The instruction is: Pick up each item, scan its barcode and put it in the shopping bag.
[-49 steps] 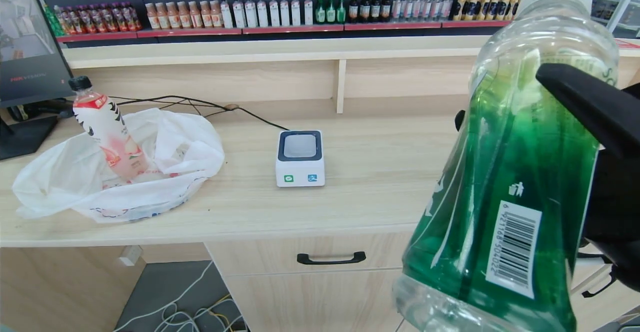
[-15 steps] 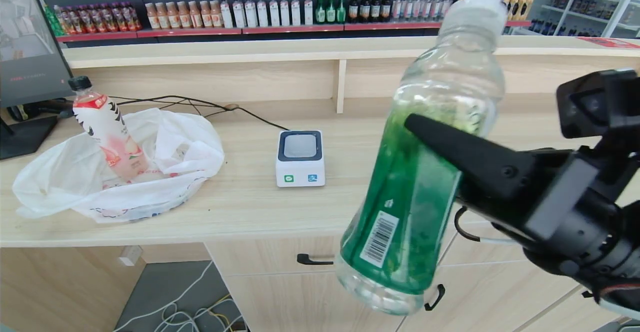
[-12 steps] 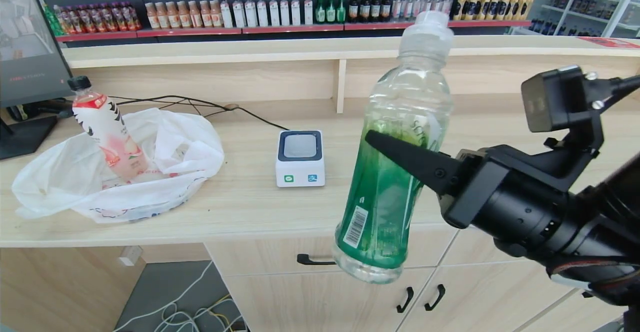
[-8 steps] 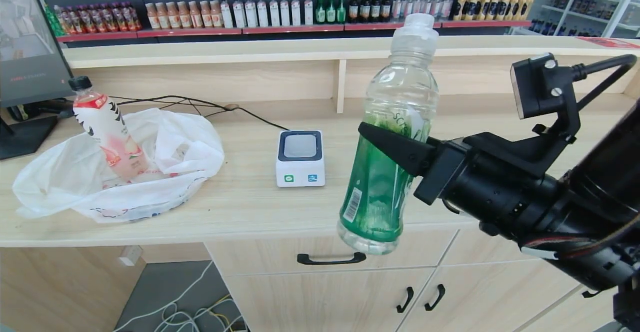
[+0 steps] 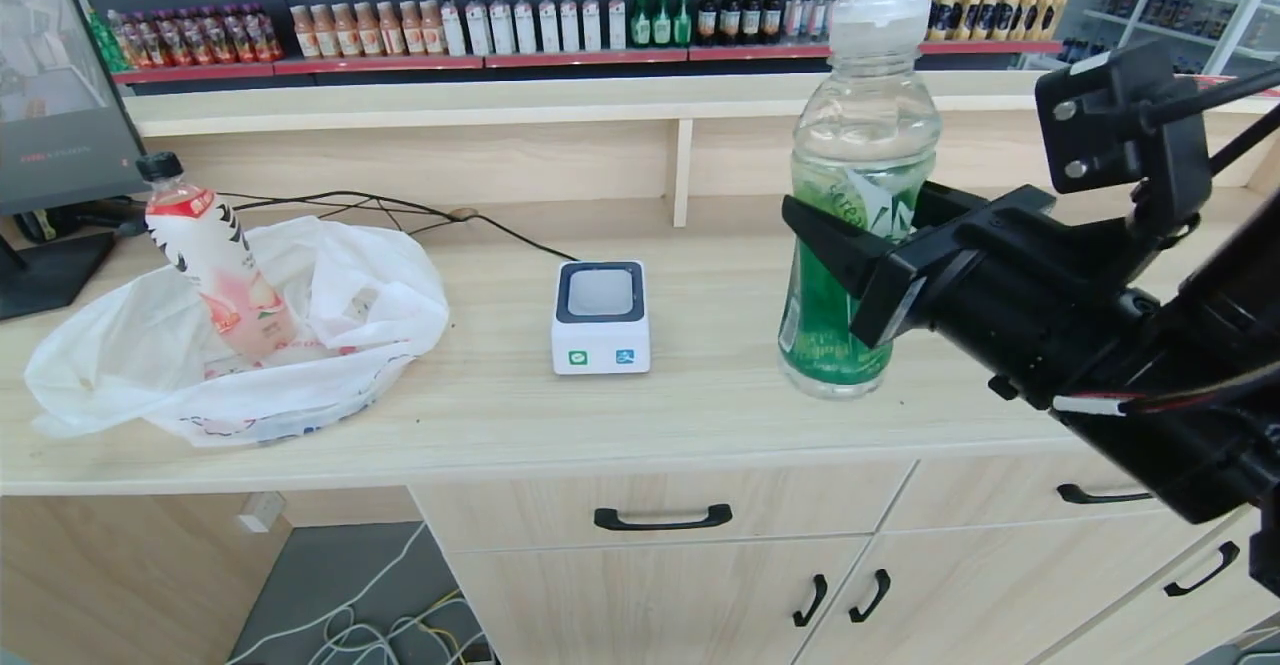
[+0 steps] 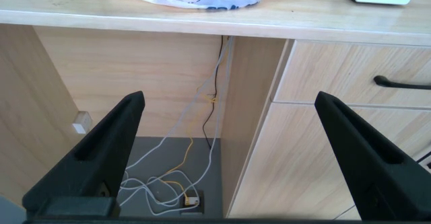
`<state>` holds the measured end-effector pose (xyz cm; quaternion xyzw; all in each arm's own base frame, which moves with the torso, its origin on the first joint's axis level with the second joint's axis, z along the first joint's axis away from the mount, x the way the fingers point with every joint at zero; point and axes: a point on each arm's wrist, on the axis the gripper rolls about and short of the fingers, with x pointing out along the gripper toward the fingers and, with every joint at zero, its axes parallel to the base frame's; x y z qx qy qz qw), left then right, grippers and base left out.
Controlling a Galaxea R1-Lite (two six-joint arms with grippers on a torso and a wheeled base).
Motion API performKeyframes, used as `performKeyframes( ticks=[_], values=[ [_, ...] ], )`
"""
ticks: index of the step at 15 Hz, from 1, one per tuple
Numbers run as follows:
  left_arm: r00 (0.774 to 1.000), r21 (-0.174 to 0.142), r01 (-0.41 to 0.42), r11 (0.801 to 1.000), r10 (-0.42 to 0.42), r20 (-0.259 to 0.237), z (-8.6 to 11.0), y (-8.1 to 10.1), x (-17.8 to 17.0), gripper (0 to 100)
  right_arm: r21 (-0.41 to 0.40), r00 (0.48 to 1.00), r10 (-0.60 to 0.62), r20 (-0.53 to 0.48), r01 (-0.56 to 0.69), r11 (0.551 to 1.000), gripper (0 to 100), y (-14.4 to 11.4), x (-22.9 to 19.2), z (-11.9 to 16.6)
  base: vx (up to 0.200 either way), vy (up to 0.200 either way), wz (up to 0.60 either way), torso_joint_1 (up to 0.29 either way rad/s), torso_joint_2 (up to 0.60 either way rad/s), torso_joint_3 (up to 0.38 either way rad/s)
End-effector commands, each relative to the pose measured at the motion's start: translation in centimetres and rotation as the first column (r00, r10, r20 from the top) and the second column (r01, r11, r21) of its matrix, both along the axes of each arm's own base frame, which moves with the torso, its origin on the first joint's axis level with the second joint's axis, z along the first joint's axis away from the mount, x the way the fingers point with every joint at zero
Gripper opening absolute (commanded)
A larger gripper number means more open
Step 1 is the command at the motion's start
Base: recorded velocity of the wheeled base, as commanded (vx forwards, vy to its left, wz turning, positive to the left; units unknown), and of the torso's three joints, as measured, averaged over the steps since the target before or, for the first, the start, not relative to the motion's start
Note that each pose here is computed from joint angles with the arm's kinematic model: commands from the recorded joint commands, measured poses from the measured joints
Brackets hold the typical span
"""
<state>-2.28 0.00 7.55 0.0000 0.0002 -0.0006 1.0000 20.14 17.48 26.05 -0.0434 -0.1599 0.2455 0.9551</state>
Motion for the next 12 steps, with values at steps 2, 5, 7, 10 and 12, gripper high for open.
performKeyframes(
  ticks=[2,5,7,10,12],
  values=[
    [1.000,0.000,0.000,1.000,0.000,0.000,0.0,0.0,0.0,100,0.084,0.996,-0.079,0.037,0.075,0.994,0,-0.3,0.4,2.1,0.000,0.000,0.00,0.000,0.00,0.000],
    [1.000,0.000,0.000,1.000,0.000,0.000,0.0,0.0,0.0,100,0.106,0.997,-0.071,0.016,0.069,0.992,0,-0.5,0.3,1.3,0.000,0.000,0.00,0.000,0.00,0.000],
    [1.000,0.000,0.000,1.000,0.000,0.000,0.0,0.0,0.0,100,0.130,0.998,-0.066,0.011,0.064,0.989,0,-0.6,0.2,0.8,0.000,0.000,0.00,0.000,0.00,0.000],
    [1.000,0.000,0.000,1.000,0.000,0.000,0.0,0.0,0.0,100,0.126,0.998,-0.059,0.004,0.058,0.990,0,-0.3,0.5,0.3,0.000,0.000,0.00,0.000,0.00,0.000],
    [1.000,0.000,0.000,1.000,0.000,0.000,0.0,0.0,0.0,100,0.155,0.998,-0.053,0.013,0.051,0.987,0,-0.4,0.4,0.4,0.000,0.000,0.00,0.000,0.00,0.000]
  ],
)
